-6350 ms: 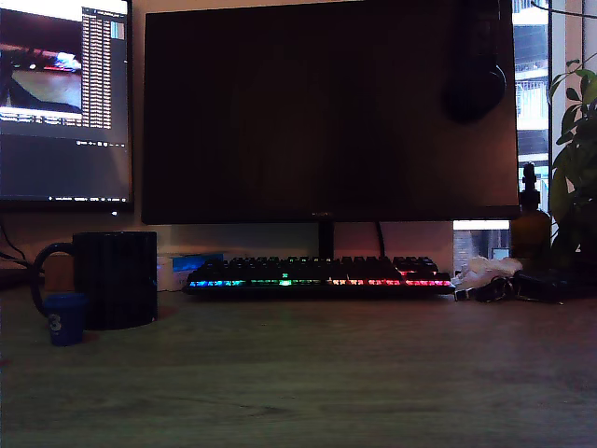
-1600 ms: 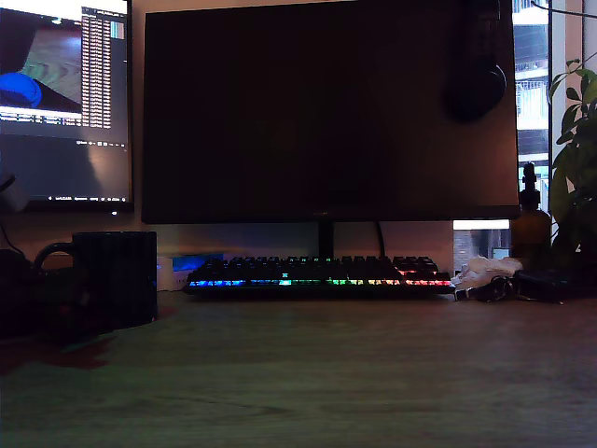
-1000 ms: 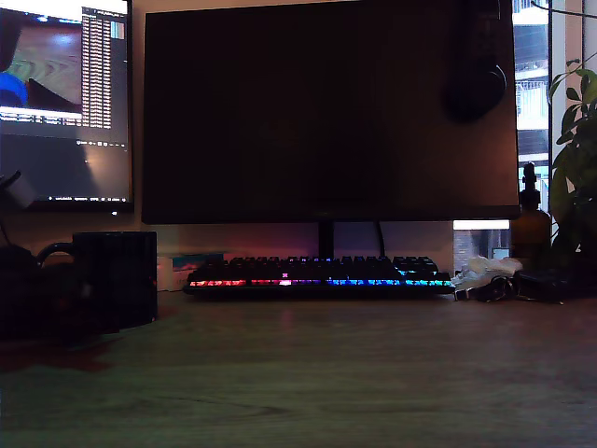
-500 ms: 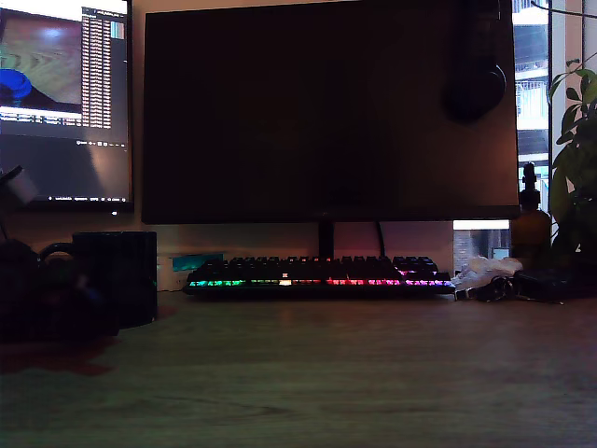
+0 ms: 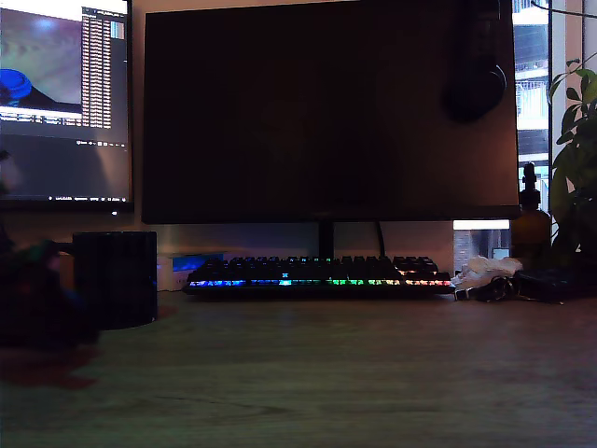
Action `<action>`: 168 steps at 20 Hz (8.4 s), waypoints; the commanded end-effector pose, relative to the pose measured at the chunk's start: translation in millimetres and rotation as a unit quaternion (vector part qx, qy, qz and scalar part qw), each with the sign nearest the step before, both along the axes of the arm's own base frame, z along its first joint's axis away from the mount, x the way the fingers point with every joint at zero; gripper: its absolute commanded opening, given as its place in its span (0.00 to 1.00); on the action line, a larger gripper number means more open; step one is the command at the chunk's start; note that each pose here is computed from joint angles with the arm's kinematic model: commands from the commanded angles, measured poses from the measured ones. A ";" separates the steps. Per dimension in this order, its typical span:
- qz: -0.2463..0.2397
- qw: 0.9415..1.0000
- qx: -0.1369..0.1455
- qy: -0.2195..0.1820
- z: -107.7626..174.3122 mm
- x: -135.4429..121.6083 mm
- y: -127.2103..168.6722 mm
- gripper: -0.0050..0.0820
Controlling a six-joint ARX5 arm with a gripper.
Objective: Pick up the coffee capsules on the table and drop them inside the coffee cup
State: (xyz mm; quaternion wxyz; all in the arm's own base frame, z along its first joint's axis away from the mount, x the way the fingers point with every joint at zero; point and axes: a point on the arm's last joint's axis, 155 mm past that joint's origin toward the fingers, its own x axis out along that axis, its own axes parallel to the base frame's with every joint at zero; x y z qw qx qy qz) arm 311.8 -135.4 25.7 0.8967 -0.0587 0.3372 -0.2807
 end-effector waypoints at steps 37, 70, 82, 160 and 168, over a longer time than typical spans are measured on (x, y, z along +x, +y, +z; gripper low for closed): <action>0.049 0.996 0.075 0.007 127.8 123.5 7.5 0.27; 0.065 0.990 0.100 0.070 89.0 117.9 27.3 0.32; 0.024 0.995 0.058 0.073 105.4 104.4 8.8 0.50; -0.138 0.975 -0.016 -0.173 68.7 -26.3 -89.1 0.69; -0.134 0.977 -0.009 -0.165 55.1 -21.2 -89.4 0.69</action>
